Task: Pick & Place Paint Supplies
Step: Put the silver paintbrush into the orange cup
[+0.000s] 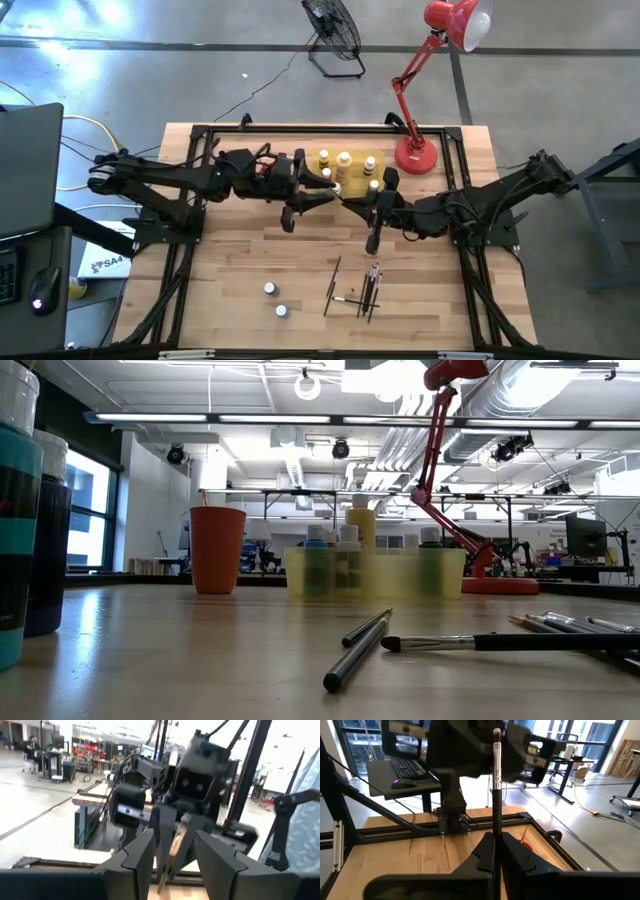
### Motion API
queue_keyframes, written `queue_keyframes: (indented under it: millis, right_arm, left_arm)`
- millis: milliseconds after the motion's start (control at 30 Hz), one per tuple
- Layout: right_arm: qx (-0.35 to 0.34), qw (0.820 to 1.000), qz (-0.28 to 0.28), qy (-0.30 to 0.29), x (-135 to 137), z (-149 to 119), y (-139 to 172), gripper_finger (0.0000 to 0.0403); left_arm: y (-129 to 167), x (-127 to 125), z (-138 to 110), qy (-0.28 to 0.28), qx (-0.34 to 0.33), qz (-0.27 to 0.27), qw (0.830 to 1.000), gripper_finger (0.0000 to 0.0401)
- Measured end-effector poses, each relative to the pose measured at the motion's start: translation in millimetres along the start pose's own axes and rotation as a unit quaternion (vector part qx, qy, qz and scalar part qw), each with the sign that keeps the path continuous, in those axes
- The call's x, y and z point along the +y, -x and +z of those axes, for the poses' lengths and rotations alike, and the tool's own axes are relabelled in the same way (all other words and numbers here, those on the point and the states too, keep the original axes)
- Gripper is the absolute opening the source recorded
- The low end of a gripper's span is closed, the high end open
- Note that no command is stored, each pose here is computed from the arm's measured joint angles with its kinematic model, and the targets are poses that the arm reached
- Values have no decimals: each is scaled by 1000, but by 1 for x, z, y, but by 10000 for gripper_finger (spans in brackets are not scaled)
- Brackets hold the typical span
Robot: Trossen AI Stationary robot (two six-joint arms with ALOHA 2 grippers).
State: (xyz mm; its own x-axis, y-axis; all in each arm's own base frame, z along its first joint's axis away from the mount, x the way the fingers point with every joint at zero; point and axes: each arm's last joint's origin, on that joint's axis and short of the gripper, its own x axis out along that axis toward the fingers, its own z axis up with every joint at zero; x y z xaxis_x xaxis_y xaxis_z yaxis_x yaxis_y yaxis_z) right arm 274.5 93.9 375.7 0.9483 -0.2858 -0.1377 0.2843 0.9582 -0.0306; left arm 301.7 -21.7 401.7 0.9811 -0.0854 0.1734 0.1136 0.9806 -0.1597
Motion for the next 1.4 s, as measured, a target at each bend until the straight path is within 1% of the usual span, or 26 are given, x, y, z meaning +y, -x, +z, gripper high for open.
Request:
queue_keyframes:
  millis: [133,233,367,733,833,1067,1167,1233,1400]
  right_arm:
    - [0,1000,0,0,0,0,0,4]
    - [1,1000,0,0,0,0,0,4]
    - [2,1000,0,1,0,0,0,4]
    - [3,1000,0,2,0,-1,0,4]
    - [3,1000,0,2,0,-1,0,4]
    - [3,1000,0,2,0,-1,0,4]
    - [3,1000,-1,-1,0,-1,0,4]
    - [3,1000,-2,-1,0,-1,0,4]
    - [3,1000,-2,-1,0,-1,0,4]
  left_arm:
    - [-7,1,-4,0,-9,-2,1000,139]
    - [-8,2,-9,12,4,0,1000,139]
    - [-11,2,-12,12,4,0,1000,139]
    - [-11,2,-9,13,-8,-1,1000,136]
    - [-11,2,-10,12,-8,-1,1000,118]
    - [-11,2,-8,11,-14,-2,1000,41]
    - [-11,2,-8,-1,-17,-1,1000,17]
    - [-11,2,-8,-5,-17,1,1000,10]
    - [-11,2,-8,-5,-17,3,1000,13]
